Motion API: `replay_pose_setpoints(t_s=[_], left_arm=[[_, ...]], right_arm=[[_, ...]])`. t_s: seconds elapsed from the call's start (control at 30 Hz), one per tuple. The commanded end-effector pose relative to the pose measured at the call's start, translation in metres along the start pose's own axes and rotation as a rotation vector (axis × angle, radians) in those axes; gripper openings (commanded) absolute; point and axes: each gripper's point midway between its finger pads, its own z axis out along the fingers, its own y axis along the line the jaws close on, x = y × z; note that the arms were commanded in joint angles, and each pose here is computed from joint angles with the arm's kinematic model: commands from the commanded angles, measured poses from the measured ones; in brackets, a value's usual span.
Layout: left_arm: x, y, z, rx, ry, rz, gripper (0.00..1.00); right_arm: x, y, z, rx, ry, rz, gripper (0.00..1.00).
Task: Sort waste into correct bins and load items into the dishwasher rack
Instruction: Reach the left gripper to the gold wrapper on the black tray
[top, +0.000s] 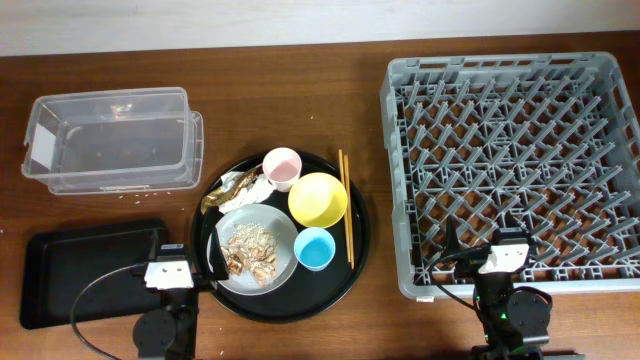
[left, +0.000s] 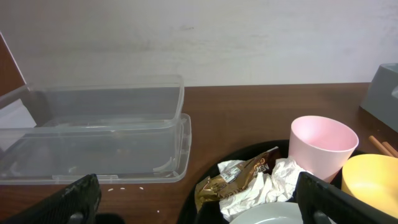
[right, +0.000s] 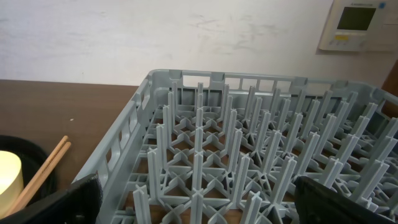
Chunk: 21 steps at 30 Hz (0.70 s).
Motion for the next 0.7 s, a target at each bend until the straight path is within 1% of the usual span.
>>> replay_pose_setpoints(t_s=[0.0,0.47,0.5,0.53,0.57,0.6,0.63,0.67], left_arm=[[0.001,0.000,0.000,0.003,0.000,0.019,0.99],[0.000,0.000,0.000,0.003,-0.007,0.019,0.99],[-0.010,-0.013,-0.001,0.080,-0.046,-0.026,0.99],[-0.017,-0.045,-0.007,0.273,-0.068,-0.076,0.99],[-0.028,-0.082,-0.023,0.509,-0.109,-0.056,0.99],[-0.037,-0.106,-0.041,0.675,-0.150,-0.031,0.99],[-0.045,-0.112,-0.047,0.719,-0.192,-0.012,0.99],[-0.062,-0.111,-0.052,0.718,-0.272,0.014,0.99]], right_arm=[[0.003,-0.002,0.000,0.012,0.006,-0.007,0.99],[0.003,-0.002,0.000,0.012,0.006,-0.007,0.99],[0.003,-0.002,0.000,0.012,0.006,-0.007,0.99],[0.003,-0.002,0.000,0.012,0.006,-0.007,0.99],[0.003,-0.002,0.000,0.012,0.006,-0.007,0.99],[0.003,-0.002,0.000,0.012,0.006,-0.007,0.99],[0.003,-0.002,0.000,0.012,0.006,-0.007,0.99],[0.003,-0.002,0.000,0.012,0.006,-0.007,0.99]])
